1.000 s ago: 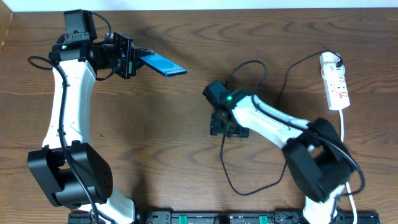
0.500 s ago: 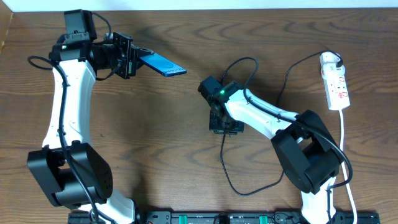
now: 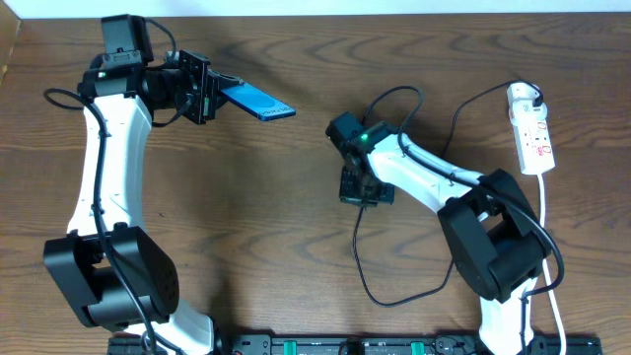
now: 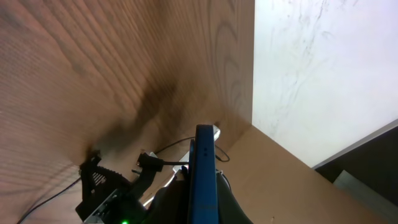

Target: Plug charger to phone and switch on socket

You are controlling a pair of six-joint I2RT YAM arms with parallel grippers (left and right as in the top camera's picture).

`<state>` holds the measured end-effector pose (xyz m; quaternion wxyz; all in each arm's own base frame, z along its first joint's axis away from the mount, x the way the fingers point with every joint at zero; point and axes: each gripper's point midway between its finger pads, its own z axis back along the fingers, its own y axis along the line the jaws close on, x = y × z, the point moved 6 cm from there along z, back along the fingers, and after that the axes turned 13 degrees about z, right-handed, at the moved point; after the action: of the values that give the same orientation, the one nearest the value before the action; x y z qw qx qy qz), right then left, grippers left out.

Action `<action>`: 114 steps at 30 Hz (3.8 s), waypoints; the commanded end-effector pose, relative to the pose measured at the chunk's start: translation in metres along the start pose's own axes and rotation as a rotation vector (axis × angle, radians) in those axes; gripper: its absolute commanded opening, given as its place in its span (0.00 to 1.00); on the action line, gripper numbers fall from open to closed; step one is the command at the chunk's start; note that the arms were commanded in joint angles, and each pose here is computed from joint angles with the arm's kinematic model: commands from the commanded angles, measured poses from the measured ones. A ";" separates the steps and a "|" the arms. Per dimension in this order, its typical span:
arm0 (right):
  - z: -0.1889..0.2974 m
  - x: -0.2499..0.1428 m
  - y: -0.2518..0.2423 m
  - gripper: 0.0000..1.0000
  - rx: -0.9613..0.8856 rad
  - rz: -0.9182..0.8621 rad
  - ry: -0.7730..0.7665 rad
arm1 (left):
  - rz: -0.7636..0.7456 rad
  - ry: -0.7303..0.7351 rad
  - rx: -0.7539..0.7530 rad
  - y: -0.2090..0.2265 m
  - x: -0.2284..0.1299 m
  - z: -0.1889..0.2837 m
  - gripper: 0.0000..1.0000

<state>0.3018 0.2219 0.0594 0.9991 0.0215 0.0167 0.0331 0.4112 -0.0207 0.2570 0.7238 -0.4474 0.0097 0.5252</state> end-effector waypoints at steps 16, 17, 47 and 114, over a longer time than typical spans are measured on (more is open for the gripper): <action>0.045 0.069 -0.020 0.01 0.731 0.089 -0.060 | -0.458 0.221 -0.278 -0.052 -0.036 0.004 0.07; 0.052 0.073 -0.018 0.01 0.803 0.107 -0.074 | -0.478 0.224 -0.286 -0.055 -0.039 0.003 0.07; 0.215 0.101 0.010 0.01 1.498 0.817 -0.516 | -0.559 0.173 -0.497 -0.105 -0.056 0.013 0.08; 0.245 0.057 0.052 0.01 1.535 0.971 -0.497 | -0.737 0.283 -0.569 -0.112 -0.080 0.022 0.08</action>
<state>0.3646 0.2670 0.3023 0.5654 0.6871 -0.1897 0.4150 0.4546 -0.0711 0.3747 0.7064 -0.6590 -0.2132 0.1457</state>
